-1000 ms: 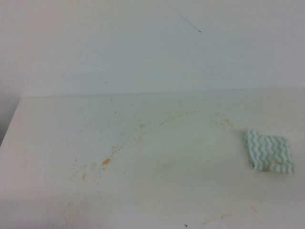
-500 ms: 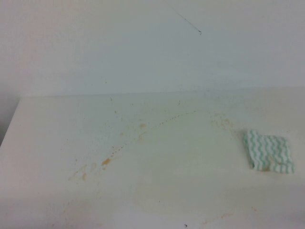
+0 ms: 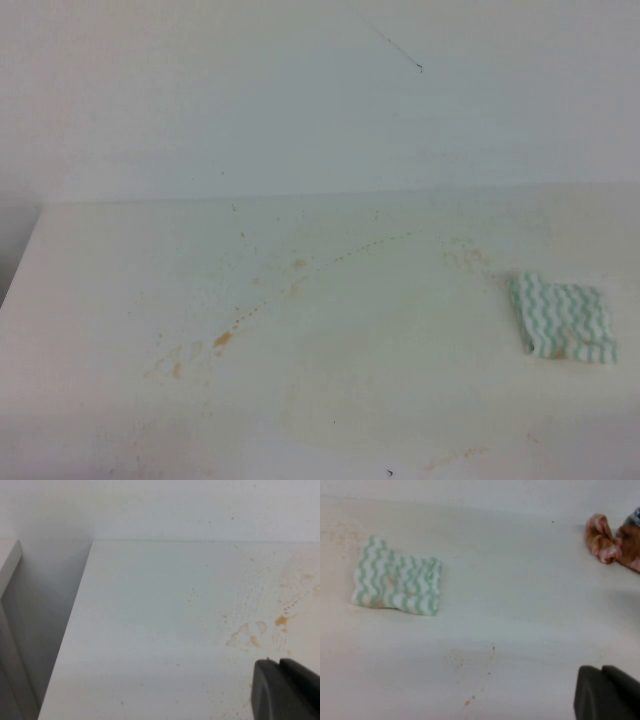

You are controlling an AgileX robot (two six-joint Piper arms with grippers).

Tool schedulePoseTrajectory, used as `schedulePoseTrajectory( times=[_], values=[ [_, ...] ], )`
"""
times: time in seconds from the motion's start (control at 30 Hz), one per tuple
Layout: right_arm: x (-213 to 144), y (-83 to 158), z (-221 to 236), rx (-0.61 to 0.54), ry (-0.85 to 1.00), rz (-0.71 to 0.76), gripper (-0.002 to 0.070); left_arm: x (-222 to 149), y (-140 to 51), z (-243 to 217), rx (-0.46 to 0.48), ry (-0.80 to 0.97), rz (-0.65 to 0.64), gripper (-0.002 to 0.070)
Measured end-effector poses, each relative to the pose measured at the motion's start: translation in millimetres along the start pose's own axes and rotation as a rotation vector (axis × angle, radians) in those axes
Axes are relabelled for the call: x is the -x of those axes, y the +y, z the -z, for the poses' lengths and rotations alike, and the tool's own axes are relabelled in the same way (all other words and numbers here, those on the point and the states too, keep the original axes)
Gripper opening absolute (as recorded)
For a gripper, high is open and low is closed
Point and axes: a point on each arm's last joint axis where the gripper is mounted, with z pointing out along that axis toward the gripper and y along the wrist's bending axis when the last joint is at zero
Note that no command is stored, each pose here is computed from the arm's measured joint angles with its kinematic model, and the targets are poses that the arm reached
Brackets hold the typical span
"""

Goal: Wipe the table

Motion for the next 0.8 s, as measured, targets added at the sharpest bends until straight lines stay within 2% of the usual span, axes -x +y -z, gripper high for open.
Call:
schedulePoseTrajectory(
  times=[0.23,0.8],
  values=[
    [0.4,4.9,0.3,0.09,-0.01,0.008,-0.0001,0.0,0.0,0.0,0.0,0.0,0.0,-0.0004],
    [0.5,5.0,0.3,0.091,-0.01,0.007,-0.0002,0.0,0.0,0.0,0.0,0.0,0.0,-0.0004]
  ],
)
